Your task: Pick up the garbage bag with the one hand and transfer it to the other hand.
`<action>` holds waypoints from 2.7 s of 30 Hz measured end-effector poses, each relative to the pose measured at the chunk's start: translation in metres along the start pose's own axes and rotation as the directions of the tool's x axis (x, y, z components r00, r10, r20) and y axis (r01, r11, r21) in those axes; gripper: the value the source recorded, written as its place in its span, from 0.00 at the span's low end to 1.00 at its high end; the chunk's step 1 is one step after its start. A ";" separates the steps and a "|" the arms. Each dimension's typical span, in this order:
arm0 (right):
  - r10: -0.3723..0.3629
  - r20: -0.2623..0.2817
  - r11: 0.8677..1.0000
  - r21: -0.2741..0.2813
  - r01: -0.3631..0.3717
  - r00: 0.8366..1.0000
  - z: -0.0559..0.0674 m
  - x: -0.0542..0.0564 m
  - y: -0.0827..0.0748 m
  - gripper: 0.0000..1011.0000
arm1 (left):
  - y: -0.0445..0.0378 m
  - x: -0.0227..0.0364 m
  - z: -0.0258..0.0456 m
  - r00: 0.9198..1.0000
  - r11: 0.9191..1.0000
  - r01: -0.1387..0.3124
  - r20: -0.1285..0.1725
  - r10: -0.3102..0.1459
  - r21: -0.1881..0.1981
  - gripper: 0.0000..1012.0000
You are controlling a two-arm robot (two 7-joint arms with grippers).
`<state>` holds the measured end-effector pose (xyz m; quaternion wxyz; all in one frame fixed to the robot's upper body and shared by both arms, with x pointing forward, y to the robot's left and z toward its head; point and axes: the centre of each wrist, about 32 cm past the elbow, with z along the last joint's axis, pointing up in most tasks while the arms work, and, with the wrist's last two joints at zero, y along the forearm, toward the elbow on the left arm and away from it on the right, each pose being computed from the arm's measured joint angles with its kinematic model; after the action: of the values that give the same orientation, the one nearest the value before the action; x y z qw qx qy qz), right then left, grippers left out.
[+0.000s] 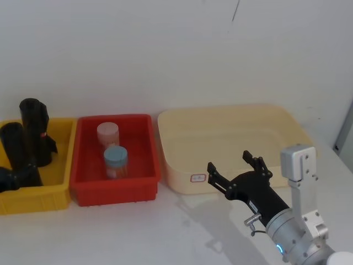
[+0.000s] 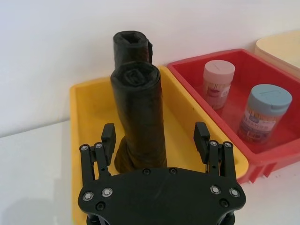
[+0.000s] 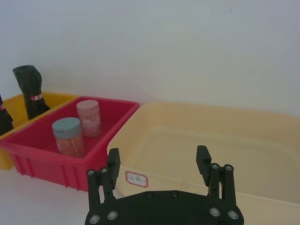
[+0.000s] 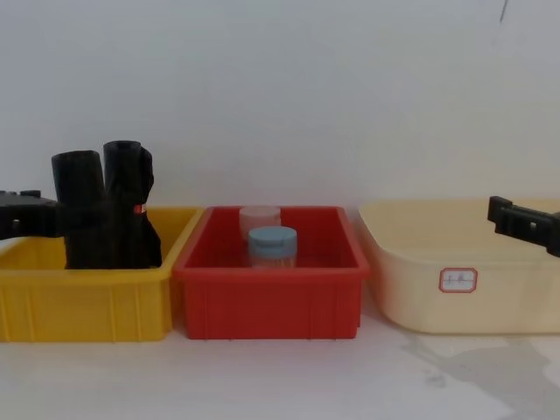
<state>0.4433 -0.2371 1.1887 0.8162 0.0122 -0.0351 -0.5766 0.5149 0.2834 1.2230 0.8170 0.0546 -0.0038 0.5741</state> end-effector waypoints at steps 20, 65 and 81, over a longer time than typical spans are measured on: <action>0.000 0.000 1.000 0.000 0.000 1.000 0.000 0.000 0.000 0.99 | -0.0399 -0.0031 0.0086 0.997 1.000 0.025 0.074 -0.026 0.017 0.71; 0.185 0.166 0.981 0.035 -0.193 0.969 0.045 0.052 0.038 0.99 | -0.0466 -0.0516 0.0825 0.947 0.958 0.254 0.237 -0.219 -0.131 0.37; 0.374 0.181 0.926 -0.011 -0.378 0.910 0.068 0.069 0.054 0.99 | -0.0735 -0.0694 0.1204 0.910 0.906 0.379 0.253 -0.328 -0.190 0.37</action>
<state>0.5125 -0.2828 1.2631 0.9051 -0.0368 -0.1173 -0.4071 0.5670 0.1825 1.3317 0.9031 0.0191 -0.1499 0.4019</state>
